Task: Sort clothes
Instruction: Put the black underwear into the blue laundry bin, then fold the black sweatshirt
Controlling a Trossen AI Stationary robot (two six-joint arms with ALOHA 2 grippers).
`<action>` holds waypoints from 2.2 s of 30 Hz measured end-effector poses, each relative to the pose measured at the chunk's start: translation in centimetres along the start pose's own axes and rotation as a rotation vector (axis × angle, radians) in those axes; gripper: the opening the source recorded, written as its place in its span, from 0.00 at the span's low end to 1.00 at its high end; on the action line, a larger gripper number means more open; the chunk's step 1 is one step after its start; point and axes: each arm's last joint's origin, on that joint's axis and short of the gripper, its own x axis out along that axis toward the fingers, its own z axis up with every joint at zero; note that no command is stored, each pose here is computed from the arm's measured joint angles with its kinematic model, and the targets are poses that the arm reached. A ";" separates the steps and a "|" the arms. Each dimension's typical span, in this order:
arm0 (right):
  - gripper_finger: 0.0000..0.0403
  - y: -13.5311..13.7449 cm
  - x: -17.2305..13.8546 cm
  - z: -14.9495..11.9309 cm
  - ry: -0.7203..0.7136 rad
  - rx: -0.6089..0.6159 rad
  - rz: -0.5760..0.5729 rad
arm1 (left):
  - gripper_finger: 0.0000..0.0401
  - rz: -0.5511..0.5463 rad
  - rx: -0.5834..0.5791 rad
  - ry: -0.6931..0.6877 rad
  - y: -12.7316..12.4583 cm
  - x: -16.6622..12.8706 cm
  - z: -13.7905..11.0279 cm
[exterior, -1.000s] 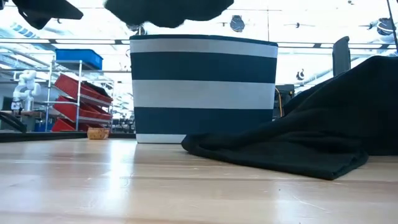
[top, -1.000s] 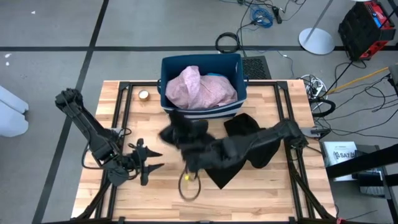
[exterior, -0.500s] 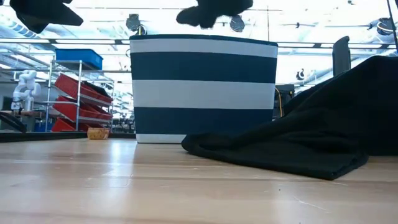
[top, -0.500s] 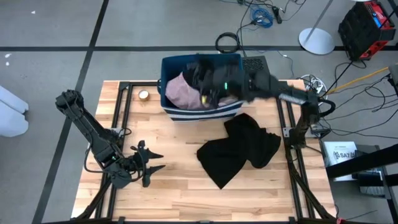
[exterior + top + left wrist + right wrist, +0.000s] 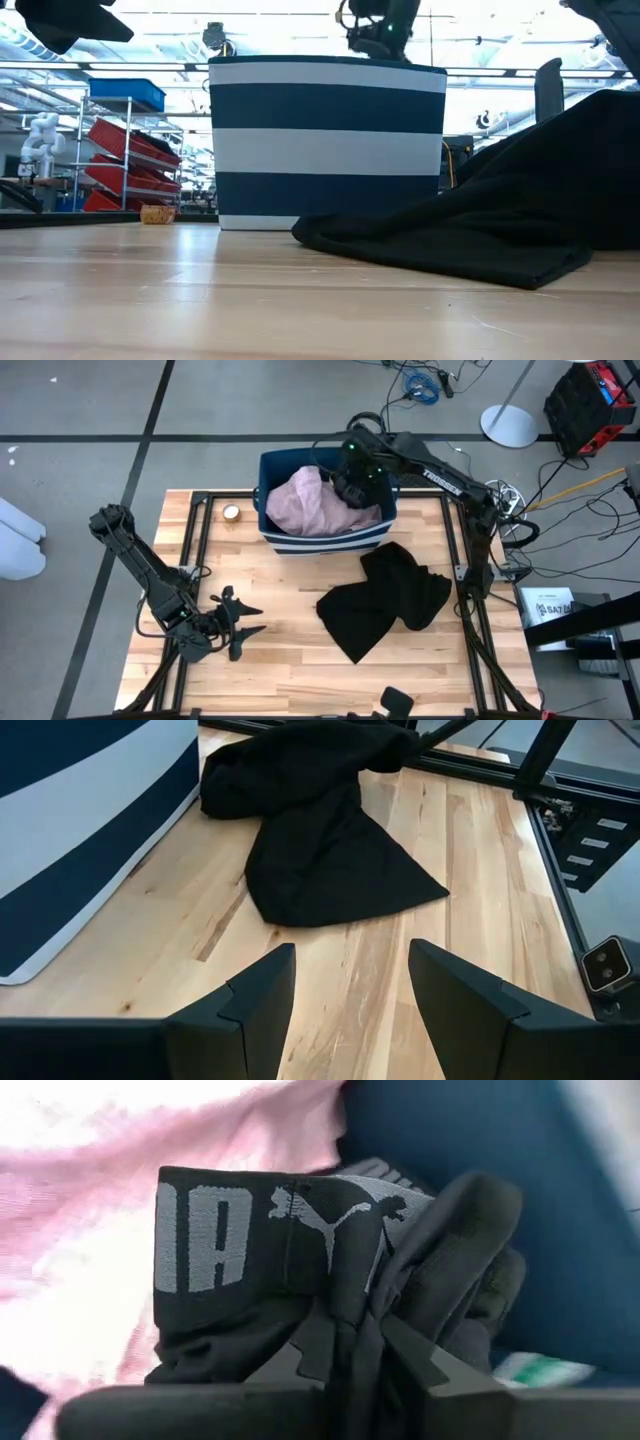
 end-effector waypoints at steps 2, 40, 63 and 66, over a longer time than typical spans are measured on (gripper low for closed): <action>0.12 -0.2 1.1 0.0 0.032 0.021 0.036 | 0.51 0.001 0.001 0.001 0.0 0.0 0.0; 0.46 8.1 -13.0 -6.8 -0.080 -0.119 0.261 | 0.51 0.101 0.009 -0.075 0.4 0.3 0.2; 0.44 11.8 -4.9 -28.9 0.258 0.280 -0.074 | 0.51 0.179 0.035 -0.053 0.1 2.7 -0.7; 0.44 12.1 -4.7 -28.8 0.232 0.274 -0.029 | 0.51 0.181 0.028 -0.045 0.3 3.0 -0.5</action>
